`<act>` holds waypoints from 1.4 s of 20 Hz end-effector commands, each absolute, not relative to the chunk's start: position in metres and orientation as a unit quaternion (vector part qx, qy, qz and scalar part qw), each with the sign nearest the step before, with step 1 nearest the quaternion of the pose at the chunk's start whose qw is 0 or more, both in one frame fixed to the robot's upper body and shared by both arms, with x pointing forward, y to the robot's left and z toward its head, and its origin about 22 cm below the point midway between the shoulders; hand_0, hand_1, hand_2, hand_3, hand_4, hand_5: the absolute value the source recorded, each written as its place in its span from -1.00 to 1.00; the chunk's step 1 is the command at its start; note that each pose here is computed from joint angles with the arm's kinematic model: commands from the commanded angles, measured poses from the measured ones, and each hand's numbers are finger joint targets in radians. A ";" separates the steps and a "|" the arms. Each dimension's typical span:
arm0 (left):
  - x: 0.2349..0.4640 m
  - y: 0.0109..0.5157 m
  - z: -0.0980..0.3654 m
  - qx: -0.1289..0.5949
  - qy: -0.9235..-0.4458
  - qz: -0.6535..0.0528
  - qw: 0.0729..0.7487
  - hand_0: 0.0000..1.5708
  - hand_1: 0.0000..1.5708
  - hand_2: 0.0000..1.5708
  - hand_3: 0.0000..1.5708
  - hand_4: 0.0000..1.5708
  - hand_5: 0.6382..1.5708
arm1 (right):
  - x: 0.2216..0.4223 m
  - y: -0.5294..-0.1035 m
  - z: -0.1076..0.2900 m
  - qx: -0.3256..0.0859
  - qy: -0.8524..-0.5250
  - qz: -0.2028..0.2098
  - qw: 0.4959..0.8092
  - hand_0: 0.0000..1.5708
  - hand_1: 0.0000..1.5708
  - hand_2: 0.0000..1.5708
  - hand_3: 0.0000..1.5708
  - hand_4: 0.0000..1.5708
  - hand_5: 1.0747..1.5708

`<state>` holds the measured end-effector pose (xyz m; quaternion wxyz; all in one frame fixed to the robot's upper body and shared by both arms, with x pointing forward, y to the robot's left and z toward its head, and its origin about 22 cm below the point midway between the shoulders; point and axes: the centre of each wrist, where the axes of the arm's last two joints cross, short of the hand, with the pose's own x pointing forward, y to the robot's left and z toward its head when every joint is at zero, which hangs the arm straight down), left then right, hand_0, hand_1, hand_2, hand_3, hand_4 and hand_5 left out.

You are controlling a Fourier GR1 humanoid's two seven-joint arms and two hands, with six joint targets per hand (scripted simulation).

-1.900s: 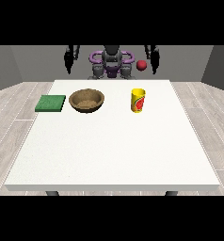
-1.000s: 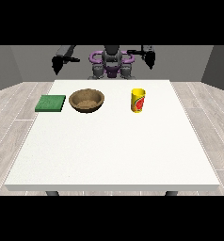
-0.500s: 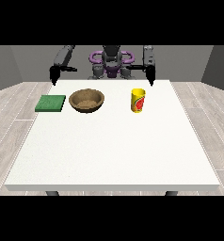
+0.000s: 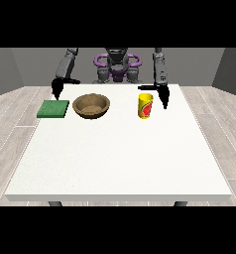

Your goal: Pick the cup and pour the ball into the bowl, then pick the bowl and place it on the pad

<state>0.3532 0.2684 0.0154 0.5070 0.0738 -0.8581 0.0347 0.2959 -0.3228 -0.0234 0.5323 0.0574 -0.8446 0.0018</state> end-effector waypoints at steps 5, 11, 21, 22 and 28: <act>0.375 0.285 0.010 0.077 -0.870 0.051 0.484 -1.00 -1.00 -1.00 -1.00 -1.00 0.62 | 0.312 -0.317 -0.021 0.068 -0.862 0.007 0.502 -1.00 -1.00 -1.00 -1.00 -1.00 0.91; 0.380 0.267 0.000 0.100 -0.875 0.048 0.472 -1.00 -1.00 -1.00 -1.00 -1.00 0.62 | 0.311 -0.329 -0.030 0.060 -0.864 0.003 0.499 -1.00 -1.00 -1.00 -1.00 -1.00 0.91; 0.387 0.283 0.011 0.226 -0.873 0.088 0.423 0.75 0.75 1.00 1.00 0.49 0.92 | 0.325 -0.357 0.022 0.085 -0.894 0.047 0.437 -1.00 -1.00 -0.80 -1.00 -0.90 0.90; 0.387 0.290 0.019 0.236 -0.871 0.092 0.421 0.74 0.74 1.00 1.00 0.52 0.91 | 0.332 -0.371 0.042 0.082 -0.900 0.051 0.426 -1.00 -1.00 -0.73 -1.00 -0.86 0.91; 0.373 0.276 0.008 0.315 -0.838 0.023 0.446 0.77 0.77 1.00 1.00 0.56 0.92 | 0.328 -0.357 0.011 0.093 -0.858 0.057 0.502 -1.00 -1.00 -0.65 -1.00 -0.72 0.93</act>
